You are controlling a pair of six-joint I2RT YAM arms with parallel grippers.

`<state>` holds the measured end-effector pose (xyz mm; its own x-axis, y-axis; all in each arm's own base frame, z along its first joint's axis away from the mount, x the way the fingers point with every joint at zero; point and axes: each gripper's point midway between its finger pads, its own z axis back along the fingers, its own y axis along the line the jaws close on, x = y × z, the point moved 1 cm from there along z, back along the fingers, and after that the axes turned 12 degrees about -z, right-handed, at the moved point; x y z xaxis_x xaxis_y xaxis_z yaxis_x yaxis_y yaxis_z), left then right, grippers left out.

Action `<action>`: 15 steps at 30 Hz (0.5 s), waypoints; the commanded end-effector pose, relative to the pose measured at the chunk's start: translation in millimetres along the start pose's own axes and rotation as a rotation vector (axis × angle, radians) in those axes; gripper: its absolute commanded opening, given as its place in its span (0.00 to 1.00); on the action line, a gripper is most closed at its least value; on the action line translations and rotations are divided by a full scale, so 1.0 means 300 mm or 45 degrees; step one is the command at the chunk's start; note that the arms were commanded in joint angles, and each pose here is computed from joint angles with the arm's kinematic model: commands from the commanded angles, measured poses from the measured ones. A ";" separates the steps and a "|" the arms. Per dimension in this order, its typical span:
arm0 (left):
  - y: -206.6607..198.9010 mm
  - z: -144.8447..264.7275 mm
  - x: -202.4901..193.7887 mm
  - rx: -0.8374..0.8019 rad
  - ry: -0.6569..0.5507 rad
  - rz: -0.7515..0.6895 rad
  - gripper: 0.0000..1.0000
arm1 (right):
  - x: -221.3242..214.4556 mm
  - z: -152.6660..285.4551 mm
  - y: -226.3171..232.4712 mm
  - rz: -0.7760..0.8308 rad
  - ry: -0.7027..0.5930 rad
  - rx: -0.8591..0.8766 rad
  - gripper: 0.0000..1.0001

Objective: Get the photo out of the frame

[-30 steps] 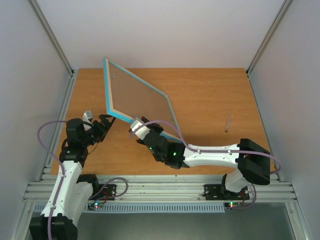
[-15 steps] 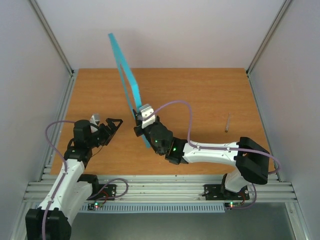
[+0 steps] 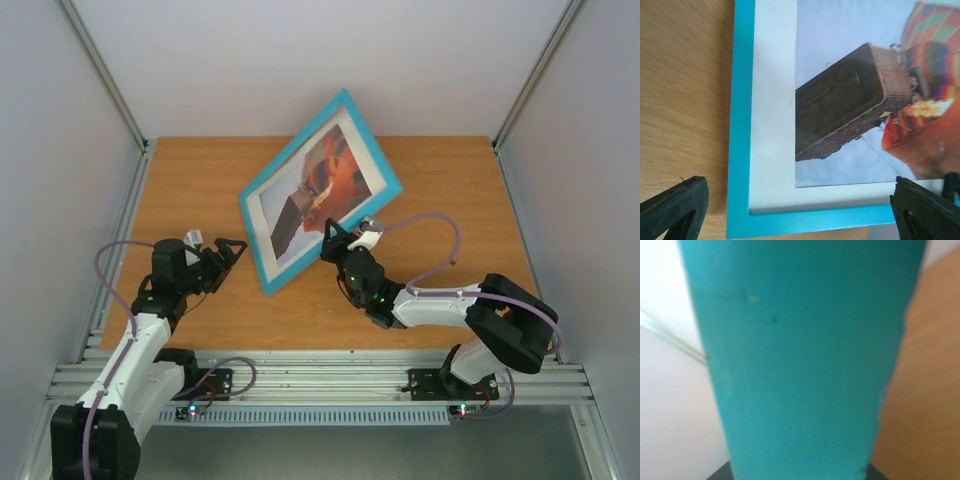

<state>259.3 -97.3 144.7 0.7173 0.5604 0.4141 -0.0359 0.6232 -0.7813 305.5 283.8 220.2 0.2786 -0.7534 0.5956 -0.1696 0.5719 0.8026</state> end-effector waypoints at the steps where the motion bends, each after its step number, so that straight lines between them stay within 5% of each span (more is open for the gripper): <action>1: 0.007 -0.009 0.004 -0.001 -0.024 -0.039 0.99 | 0.000 0.017 -0.171 -0.370 -0.027 -0.131 0.01; 15: 0.027 -0.015 -0.017 0.024 0.003 -0.013 0.99 | -0.149 0.102 -0.610 -0.929 -0.051 -0.447 0.01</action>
<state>258.1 -96.6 137.6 0.7200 0.5618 0.4074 -0.0545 0.6309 -0.7739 305.9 221.0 103.4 0.2221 -0.9736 -0.0532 0.2189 -0.0034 0.9757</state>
